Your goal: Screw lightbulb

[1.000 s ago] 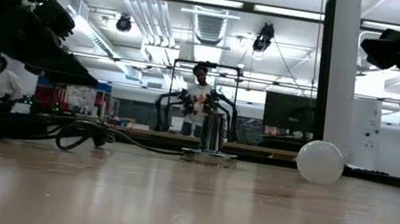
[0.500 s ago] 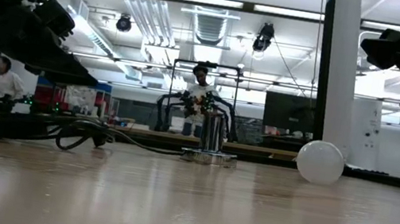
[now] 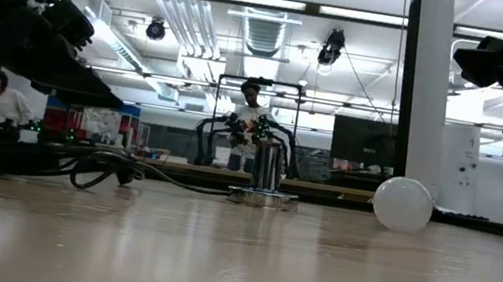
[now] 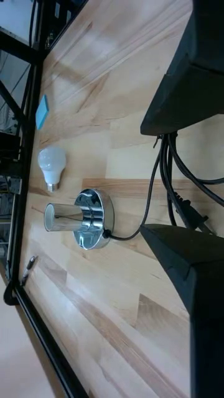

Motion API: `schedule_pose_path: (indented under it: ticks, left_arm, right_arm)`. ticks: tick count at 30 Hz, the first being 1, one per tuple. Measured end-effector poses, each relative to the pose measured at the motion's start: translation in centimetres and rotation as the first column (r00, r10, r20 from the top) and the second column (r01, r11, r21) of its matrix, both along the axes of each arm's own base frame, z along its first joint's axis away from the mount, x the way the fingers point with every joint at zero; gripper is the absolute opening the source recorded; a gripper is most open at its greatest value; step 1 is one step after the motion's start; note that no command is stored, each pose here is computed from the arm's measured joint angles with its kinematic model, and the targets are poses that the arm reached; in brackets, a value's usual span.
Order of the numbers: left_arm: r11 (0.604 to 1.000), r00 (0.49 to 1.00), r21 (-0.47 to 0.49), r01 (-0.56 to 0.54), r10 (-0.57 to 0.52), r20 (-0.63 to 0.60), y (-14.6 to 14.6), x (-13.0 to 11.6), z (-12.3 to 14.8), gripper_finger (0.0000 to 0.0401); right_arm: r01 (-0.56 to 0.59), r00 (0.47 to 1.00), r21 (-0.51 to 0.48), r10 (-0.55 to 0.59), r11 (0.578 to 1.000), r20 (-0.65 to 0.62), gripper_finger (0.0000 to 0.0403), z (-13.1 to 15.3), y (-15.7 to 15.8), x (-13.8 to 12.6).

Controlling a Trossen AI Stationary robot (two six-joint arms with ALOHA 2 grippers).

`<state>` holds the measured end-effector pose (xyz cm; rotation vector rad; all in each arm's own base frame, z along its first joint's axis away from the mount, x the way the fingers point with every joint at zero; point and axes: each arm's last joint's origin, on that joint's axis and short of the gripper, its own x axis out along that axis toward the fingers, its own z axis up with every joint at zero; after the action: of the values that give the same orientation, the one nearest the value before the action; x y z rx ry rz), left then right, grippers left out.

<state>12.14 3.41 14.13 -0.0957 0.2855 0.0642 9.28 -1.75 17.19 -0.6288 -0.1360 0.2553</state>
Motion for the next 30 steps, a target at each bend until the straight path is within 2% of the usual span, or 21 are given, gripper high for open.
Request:
schedule_pose_path:
  ticks: [9,30]
  left_arm:
    - [1.000,1.000,0.000,0.000,0.000,0.000,0.00,0.00,0.01,0.0238]
    - [1.000,1.000,0.000,0.001,-0.001,0.000,-0.01,0.00,-0.01,0.0238]
  right_arm:
    - [0.000,1.000,0.000,0.000,1.000,0.000,0.0305,-0.01,0.00,0.00]
    - [0.000,1.000,0.000,0.000,1.000,0.000,0.0309,0.00,0.00,0.00]
